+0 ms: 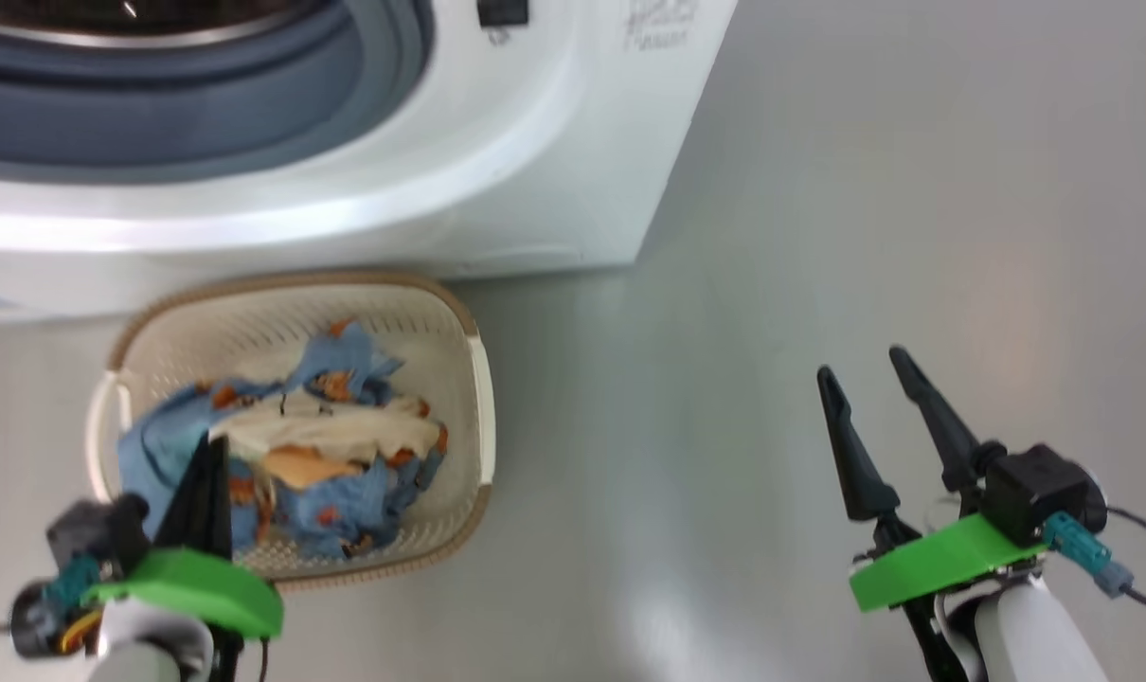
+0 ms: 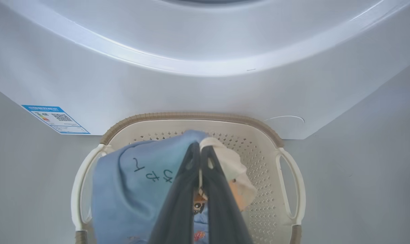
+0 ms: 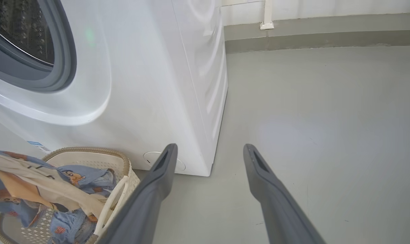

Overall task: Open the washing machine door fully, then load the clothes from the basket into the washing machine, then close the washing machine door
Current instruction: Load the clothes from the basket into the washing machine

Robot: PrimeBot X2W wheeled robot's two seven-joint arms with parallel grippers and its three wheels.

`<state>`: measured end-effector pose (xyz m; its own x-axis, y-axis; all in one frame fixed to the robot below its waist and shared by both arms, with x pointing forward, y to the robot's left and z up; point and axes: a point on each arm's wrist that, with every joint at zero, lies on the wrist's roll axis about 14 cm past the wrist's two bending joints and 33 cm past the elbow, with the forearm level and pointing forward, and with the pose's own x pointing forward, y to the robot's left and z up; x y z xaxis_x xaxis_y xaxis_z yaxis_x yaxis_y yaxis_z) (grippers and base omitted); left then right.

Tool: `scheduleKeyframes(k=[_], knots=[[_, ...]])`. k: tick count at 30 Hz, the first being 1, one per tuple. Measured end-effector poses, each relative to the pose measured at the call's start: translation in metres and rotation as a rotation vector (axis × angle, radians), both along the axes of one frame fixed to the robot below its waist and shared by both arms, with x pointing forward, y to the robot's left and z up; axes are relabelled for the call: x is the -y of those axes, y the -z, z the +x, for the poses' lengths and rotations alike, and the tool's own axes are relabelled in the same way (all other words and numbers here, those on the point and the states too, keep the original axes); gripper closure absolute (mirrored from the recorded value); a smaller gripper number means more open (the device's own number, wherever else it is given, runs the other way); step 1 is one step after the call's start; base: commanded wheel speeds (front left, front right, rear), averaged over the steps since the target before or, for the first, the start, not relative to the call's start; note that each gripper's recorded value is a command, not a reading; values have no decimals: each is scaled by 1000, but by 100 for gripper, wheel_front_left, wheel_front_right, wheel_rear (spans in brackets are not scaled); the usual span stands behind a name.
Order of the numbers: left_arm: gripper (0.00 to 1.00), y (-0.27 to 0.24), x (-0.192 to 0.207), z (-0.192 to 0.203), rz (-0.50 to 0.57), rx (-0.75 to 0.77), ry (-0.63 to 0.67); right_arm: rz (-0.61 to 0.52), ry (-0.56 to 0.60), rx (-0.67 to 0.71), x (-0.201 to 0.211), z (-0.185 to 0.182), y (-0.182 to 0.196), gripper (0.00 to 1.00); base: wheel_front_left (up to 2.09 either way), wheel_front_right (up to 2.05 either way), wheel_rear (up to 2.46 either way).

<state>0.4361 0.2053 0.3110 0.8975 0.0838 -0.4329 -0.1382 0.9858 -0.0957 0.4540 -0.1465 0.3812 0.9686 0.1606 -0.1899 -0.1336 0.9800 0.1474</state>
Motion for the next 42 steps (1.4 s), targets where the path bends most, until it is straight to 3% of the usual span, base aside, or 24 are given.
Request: scheduleKeyframes(k=[29, 42], knots=[[100, -203, -21, -111, 41, 541, -116, 78, 67, 225, 13, -94, -110, 0, 0, 0, 0], [100, -210, -29, -141, 47, 554, -174, 49, 73, 279, 17, -106, -126, 0, 0, 0, 0]])
